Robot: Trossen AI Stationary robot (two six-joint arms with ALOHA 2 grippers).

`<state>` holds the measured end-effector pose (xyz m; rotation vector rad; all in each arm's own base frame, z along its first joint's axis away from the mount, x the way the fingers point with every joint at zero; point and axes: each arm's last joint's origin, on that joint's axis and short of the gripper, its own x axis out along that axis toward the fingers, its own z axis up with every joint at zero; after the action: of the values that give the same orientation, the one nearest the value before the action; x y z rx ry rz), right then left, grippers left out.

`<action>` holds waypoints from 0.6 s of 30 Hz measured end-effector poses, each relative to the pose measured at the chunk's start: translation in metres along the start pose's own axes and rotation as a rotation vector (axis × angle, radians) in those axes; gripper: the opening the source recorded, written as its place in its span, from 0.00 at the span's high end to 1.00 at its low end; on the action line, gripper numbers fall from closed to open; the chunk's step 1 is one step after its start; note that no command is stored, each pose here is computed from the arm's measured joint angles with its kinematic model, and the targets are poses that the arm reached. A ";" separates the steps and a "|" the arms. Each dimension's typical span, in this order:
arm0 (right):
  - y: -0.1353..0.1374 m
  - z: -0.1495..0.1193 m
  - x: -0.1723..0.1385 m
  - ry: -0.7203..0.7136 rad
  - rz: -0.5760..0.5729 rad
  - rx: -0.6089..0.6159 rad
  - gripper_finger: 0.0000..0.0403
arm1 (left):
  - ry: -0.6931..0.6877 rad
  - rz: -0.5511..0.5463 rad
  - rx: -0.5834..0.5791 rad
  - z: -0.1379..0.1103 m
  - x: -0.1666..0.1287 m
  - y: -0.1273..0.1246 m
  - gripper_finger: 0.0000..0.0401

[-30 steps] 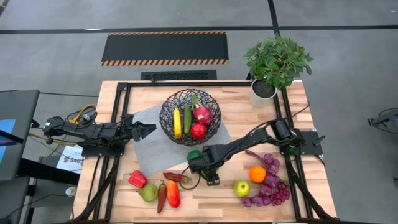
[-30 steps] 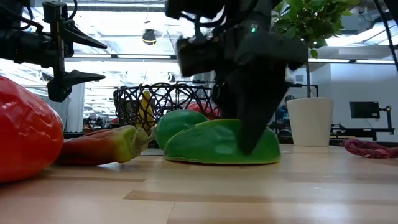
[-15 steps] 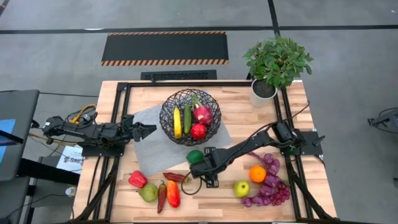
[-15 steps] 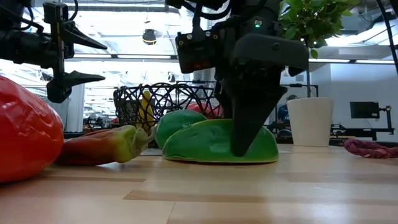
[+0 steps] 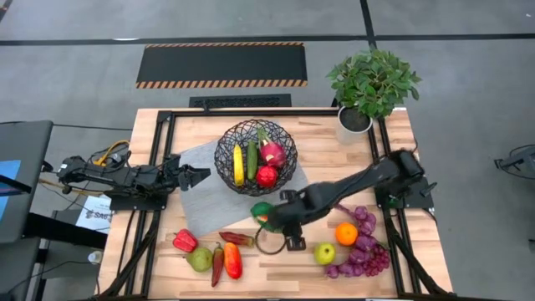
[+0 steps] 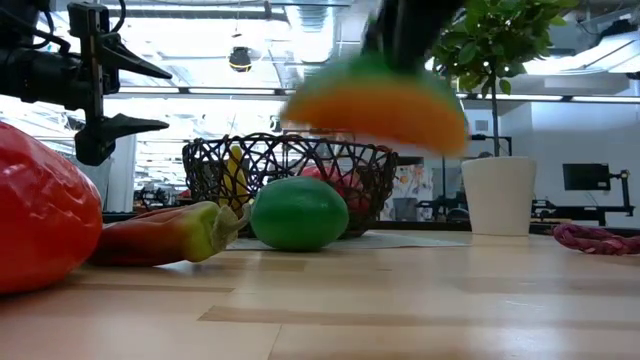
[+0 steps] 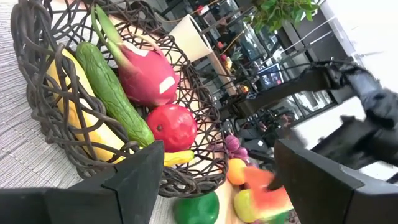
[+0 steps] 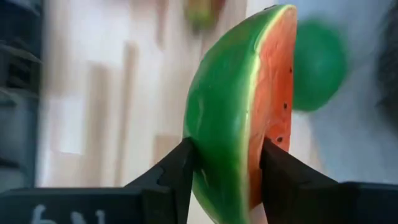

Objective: Build produce basket
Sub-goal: Put the watermelon into the wired basket

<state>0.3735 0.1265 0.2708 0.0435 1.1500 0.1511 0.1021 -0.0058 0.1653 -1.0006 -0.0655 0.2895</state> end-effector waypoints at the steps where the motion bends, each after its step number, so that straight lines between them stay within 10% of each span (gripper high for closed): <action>1: -0.004 0.003 -0.013 -0.056 0.008 0.010 0.62 | 0.001 0.000 0.000 0.000 0.000 0.000 0.28; 9: -0.056 0.037 -0.088 -0.548 0.017 0.259 0.61 | 0.001 0.000 0.002 0.000 0.000 0.000 0.28; 18: -0.124 0.056 -0.075 -0.688 0.036 0.726 0.58 | -0.001 0.001 0.002 0.000 0.000 0.000 0.28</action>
<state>0.4062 -0.0041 0.3478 0.7065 0.4655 -0.2457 0.1020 -0.0058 0.1653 -0.9985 -0.0655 0.2907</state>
